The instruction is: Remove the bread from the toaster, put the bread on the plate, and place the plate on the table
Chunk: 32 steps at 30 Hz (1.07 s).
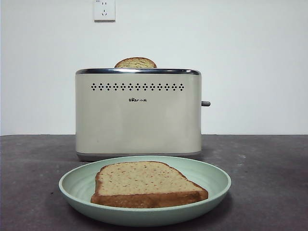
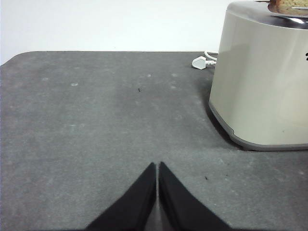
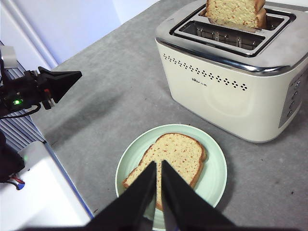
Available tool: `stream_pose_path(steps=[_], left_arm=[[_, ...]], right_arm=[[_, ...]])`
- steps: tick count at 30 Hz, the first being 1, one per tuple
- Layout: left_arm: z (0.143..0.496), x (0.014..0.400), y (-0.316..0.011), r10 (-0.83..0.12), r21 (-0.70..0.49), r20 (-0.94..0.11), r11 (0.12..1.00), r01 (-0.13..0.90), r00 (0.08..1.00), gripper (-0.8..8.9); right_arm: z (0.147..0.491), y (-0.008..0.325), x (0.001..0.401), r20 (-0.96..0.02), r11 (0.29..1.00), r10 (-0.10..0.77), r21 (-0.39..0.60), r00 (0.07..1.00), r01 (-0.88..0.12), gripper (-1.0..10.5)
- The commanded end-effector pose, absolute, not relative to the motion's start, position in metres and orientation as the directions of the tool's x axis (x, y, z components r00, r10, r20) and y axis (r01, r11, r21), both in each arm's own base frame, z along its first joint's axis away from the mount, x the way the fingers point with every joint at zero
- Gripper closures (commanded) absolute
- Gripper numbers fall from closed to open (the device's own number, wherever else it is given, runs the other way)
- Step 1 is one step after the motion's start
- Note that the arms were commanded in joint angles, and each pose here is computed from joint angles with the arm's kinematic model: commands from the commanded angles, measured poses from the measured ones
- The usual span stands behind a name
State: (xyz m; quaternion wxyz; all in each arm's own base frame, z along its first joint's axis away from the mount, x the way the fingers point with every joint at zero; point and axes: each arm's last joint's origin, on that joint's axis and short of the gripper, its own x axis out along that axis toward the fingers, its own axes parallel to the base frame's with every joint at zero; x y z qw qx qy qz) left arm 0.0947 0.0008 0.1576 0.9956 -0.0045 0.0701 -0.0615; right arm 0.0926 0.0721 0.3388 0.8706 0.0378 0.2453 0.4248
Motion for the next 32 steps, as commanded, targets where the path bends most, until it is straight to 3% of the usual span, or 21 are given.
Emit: stream_pose_path(steps=[1, 6, 9, 16, 23, 32], left_arm=[[0.150, 0.096, 0.001, -0.120, -0.020, -0.157, 0.993, 0.118, 0.980, 8.06], [0.150, 0.096, 0.001, -0.120, -0.020, -0.157, 0.993, 0.118, 0.980, 8.06], [0.150, 0.096, 0.001, -0.120, -0.020, -0.157, 0.993, 0.118, 0.980, 8.06], [0.150, 0.096, 0.001, -0.120, -0.020, -0.157, 0.993, 0.118, 0.980, 8.06], [0.150, 0.096, 0.001, -0.120, -0.020, -0.157, 0.993, 0.118, 0.980, 8.06], [0.150, 0.096, 0.001, -0.120, -0.020, -0.157, 0.993, 0.118, 0.980, 8.06]], right_arm=[[0.343, 0.072, 0.093, -0.382, 0.634, 0.757, 0.235, 0.530, -0.736, 9.4], [0.347, 0.054, 0.091, -0.345, 0.742, 0.650, 0.094, 0.677, -0.664, 9.4], [0.342, 0.042, 0.093, -0.302, 0.796, 0.591, 0.069, 0.748, -0.601, 9.4], [0.301, 0.015, 0.095, -0.126, 0.932, 0.361, 0.003, 0.924, -0.363, 9.4], [0.245, 0.007, 0.094, 0.048, 0.963, 0.269, -0.046, 0.962, -0.267, 9.4], [0.192, 0.004, 0.093, 0.064, 0.989, 0.147, -0.013, 0.987, -0.147, 9.4]])
